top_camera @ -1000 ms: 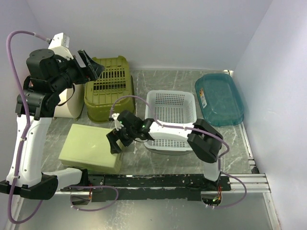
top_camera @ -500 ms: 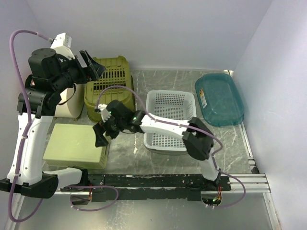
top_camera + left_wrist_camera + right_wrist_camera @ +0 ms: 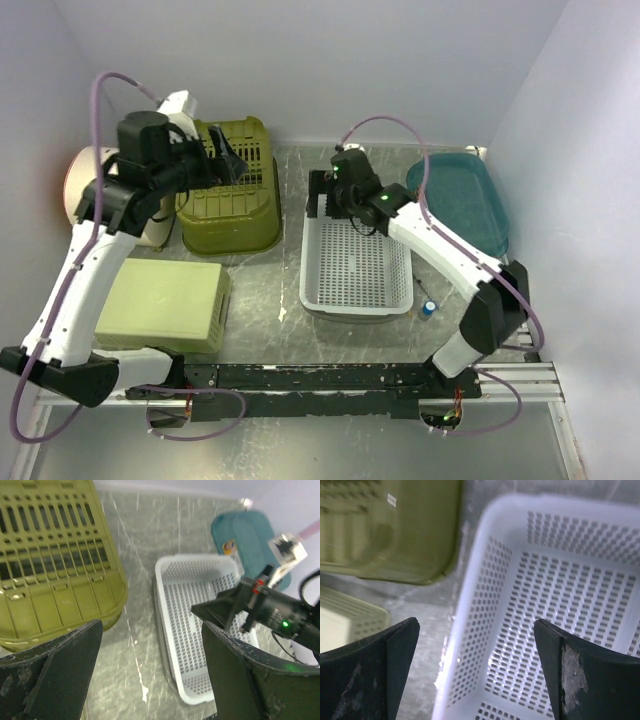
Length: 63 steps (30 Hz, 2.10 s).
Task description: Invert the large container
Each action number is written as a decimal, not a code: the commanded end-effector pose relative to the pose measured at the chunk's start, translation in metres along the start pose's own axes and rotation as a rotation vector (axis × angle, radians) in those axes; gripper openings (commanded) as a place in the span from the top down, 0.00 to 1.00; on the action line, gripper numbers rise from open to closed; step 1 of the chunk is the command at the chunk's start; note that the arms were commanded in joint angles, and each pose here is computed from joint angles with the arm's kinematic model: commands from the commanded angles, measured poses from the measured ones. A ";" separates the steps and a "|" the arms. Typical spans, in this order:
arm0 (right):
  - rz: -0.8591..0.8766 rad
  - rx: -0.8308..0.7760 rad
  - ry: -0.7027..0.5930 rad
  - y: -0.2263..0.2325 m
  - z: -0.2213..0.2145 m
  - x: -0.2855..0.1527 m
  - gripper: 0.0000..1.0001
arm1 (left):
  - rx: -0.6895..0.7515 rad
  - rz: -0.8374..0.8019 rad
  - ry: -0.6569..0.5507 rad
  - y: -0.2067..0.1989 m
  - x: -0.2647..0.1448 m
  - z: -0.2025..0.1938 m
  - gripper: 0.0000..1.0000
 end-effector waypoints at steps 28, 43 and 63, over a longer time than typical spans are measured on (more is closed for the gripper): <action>0.021 0.157 0.130 0.048 -0.018 -0.013 0.99 | 0.031 0.046 0.172 0.010 0.043 -0.061 0.07; -0.087 0.070 -0.310 0.003 0.080 -0.117 1.00 | 0.023 -0.012 0.258 -0.015 0.068 -0.107 0.08; -0.389 0.092 -0.579 -0.090 0.160 -0.157 1.00 | 0.134 -0.207 0.769 -0.109 0.156 -0.332 0.09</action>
Point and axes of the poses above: each gripper's point midway between its finger pads, its own x axis out along the fingers, its own y axis along the line the jaws close on, z = x × y, the point moved 7 cm from there along -x, back along the fingers
